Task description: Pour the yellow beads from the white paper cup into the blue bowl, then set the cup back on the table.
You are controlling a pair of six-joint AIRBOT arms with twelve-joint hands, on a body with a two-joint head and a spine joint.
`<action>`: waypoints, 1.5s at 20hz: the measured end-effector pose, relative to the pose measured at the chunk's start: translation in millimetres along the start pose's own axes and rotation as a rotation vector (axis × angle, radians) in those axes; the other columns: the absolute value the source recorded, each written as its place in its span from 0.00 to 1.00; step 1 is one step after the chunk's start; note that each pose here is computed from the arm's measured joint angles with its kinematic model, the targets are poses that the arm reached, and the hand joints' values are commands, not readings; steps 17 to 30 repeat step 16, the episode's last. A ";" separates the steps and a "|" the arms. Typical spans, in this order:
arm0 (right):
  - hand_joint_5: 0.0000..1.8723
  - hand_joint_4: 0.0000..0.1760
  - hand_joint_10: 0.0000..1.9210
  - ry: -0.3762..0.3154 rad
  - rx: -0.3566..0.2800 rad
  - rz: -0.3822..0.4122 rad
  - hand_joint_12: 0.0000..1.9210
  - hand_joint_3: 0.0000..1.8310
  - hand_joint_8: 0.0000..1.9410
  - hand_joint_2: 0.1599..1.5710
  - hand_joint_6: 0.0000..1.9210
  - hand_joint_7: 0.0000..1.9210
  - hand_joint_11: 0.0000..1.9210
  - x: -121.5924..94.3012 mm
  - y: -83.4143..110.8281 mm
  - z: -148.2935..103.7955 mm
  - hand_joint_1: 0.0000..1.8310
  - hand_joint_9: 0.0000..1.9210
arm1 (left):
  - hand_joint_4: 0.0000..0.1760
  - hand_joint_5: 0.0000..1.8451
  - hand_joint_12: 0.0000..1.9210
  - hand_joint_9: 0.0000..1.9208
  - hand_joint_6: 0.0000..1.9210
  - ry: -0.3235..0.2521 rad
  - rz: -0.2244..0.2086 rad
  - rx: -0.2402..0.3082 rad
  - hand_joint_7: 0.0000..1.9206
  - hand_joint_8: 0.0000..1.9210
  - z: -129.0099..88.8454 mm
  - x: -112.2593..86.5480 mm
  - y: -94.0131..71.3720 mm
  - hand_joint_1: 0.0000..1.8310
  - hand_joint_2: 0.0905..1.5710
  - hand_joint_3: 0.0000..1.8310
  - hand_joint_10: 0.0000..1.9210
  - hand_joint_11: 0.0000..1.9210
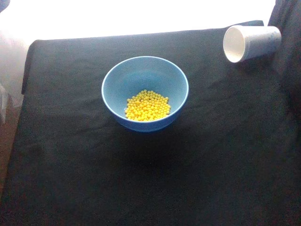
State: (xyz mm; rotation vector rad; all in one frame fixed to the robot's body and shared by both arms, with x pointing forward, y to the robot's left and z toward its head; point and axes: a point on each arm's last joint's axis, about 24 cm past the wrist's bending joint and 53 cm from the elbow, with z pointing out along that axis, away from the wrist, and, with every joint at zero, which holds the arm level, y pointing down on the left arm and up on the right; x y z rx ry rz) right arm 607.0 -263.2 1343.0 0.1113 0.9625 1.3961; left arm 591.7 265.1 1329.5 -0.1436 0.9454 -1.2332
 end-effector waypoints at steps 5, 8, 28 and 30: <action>0.03 0.77 0.01 -0.103 0.007 0.021 0.03 0.00 0.01 0.44 0.01 0.03 0.06 -12.4 -4.9 -16.5 0.28 0.03 | 0.00 0.18 0.25 0.18 0.00 -0.010 -0.016 0.010 0.19 0.00 1.0 0.4 -4.3 0.17 0.75 0.00 0.00 0.02; 0.03 0.50 0.00 -0.085 0.006 0.055 0.04 0.00 0.00 0.42 0.00 0.06 0.09 3.9 -9.5 -18.0 0.21 0.05 | 0.00 0.21 0.36 0.19 0.00 -0.006 -0.025 0.012 0.21 0.00 1.0 1.2 -4.6 0.15 0.79 0.01 0.00 0.00; 0.09 0.80 0.01 -0.068 0.000 0.077 0.05 0.01 0.00 0.47 0.00 0.14 0.09 15.2 -10.8 -18.8 0.16 0.13 | 0.00 0.37 0.40 0.24 0.14 0.016 -0.068 0.032 0.29 0.00 1.5 7.2 -9.2 0.22 0.87 0.00 0.00 0.00; 0.09 0.80 0.01 -0.068 0.000 0.077 0.05 0.01 0.00 0.47 0.00 0.14 0.09 15.2 -10.8 -18.8 0.16 0.13 | 0.00 0.37 0.40 0.24 0.14 0.016 -0.068 0.032 0.29 0.00 1.5 7.2 -9.2 0.22 0.87 0.00 0.00 0.00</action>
